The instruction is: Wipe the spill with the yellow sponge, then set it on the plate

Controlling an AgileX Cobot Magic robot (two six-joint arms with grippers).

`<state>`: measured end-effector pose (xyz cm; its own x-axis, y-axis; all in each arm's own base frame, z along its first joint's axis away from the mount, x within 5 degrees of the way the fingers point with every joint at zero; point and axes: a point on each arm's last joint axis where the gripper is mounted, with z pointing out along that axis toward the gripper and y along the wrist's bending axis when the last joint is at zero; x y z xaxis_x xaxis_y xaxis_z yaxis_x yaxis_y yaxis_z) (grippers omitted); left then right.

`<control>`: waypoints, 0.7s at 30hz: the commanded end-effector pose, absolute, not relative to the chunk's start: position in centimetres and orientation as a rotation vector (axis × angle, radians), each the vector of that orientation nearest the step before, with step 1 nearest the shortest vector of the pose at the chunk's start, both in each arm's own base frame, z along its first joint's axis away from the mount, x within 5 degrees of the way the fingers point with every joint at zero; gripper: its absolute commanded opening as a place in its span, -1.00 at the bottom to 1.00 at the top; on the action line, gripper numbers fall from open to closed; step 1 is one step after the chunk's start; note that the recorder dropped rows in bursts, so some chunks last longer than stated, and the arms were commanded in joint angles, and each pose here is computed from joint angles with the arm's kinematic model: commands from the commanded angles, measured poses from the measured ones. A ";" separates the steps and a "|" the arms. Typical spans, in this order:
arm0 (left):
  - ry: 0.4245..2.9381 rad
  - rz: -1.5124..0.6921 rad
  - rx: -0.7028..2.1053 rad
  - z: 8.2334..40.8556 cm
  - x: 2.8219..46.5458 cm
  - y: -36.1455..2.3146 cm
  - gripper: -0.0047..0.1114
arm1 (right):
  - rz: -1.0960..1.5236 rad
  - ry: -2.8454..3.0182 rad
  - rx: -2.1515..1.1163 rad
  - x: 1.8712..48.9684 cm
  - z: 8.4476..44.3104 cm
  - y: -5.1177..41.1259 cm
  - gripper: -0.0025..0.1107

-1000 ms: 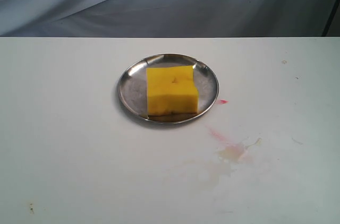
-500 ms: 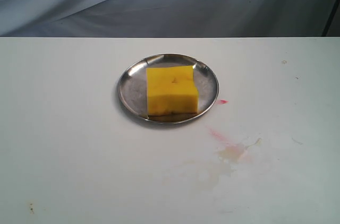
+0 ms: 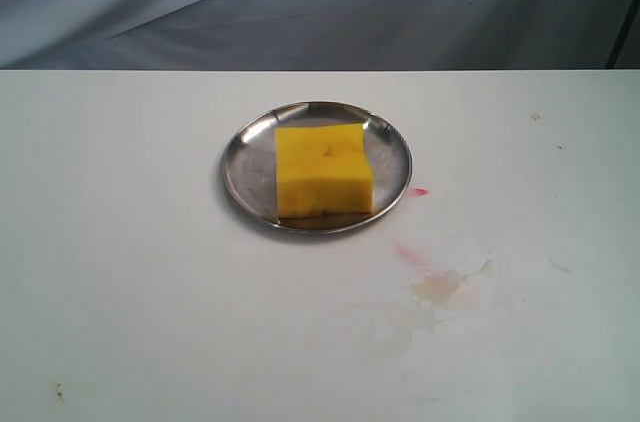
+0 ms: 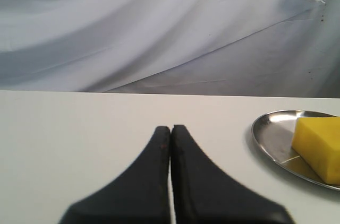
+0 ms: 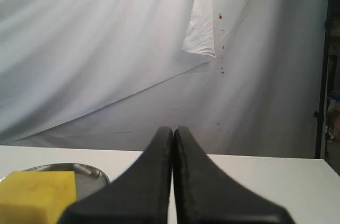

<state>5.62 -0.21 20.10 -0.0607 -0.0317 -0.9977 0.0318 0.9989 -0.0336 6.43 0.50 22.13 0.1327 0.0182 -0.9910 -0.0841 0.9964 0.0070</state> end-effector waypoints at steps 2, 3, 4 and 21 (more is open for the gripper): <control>1.629 -0.052 0.000 20.0 5.6 -0.2 -0.89 | 0.057 1.431 -0.062 6.4 22.1 0.5 -0.96; 1.629 -0.052 0.000 20.0 5.6 -0.2 -0.89 | 0.058 1.438 -0.063 6.4 22.0 0.5 -0.96; 1.629 -0.052 0.000 20.0 5.6 -0.2 -0.89 | 0.058 1.443 -0.064 6.4 22.0 0.5 -0.96; 1.629 -0.052 0.000 20.0 5.6 -0.2 -0.89 | 0.075 1.539 -0.063 6.4 21.1 0.6 -0.96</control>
